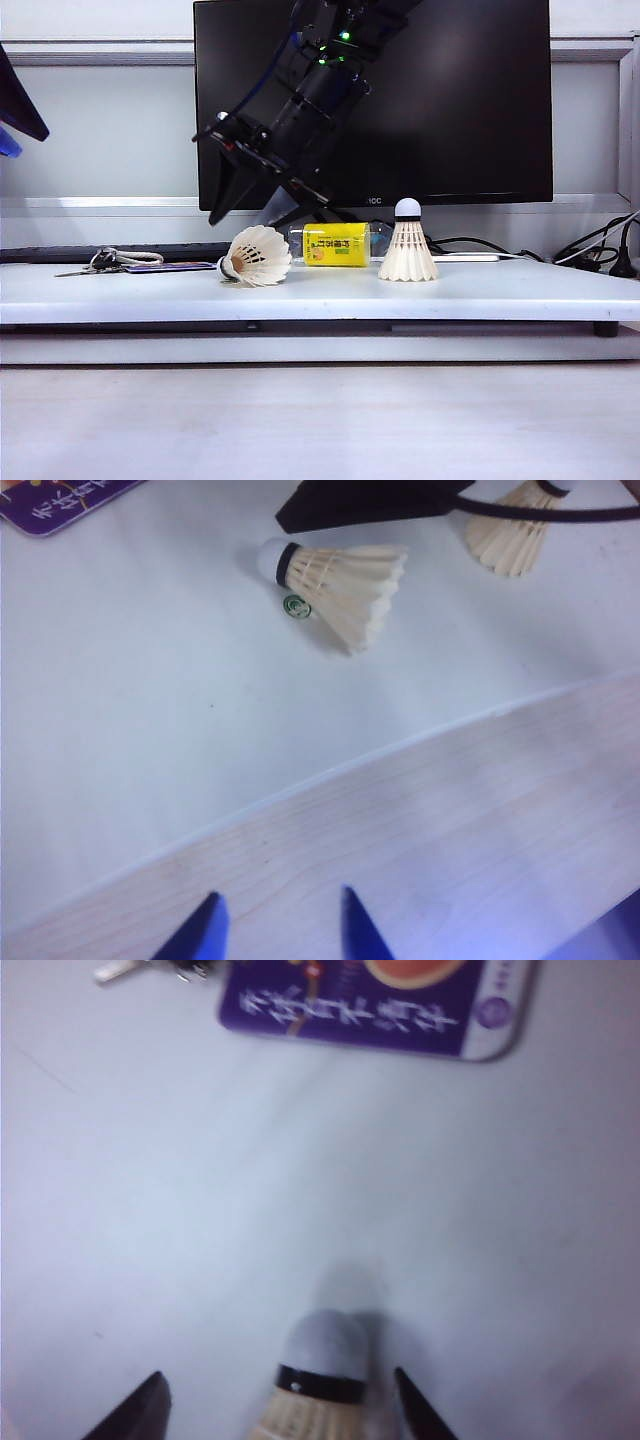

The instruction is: Stack the badminton balls on the table vertically.

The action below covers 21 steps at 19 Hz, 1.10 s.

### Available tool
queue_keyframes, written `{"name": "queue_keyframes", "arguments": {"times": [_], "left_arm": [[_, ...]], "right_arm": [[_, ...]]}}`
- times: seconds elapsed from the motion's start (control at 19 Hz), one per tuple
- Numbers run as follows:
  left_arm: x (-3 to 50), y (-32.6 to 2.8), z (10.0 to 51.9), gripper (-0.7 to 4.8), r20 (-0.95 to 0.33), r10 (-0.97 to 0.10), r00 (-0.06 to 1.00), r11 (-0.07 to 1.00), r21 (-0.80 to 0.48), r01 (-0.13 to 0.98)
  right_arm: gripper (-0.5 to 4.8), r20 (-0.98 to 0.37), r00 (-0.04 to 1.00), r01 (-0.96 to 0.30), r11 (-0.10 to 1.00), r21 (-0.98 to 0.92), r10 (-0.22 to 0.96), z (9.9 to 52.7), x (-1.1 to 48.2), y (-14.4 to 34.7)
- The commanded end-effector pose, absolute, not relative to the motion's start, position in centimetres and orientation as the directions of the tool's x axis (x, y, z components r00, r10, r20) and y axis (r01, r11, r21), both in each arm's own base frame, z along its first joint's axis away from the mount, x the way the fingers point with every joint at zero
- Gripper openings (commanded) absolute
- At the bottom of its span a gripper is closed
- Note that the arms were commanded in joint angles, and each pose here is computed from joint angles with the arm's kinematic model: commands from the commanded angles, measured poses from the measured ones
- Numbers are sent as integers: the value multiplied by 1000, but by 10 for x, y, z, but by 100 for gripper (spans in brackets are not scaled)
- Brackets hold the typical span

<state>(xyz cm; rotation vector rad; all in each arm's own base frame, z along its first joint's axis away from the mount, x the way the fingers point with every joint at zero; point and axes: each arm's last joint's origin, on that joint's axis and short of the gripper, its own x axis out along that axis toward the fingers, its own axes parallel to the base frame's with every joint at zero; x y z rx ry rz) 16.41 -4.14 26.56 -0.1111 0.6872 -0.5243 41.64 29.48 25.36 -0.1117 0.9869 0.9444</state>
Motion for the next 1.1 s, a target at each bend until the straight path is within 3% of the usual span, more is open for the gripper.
{"name": "queue_keyframes", "arguments": {"times": [0.05,0.89,1.1], "left_arm": [[164,-42,268,157,-569,-500,653,862,-254,439],[164,-42,268,157,-570,-500,652,862,-255,439],[164,-42,268,157,-569,-500,653,862,-255,439]], "right_arm": [[285,-743,215,-743,600,298,634,258,416,295],[285,-757,203,-748,597,290,621,240,417,306],[285,-806,238,-773,608,180,542,235,414,307]]}}
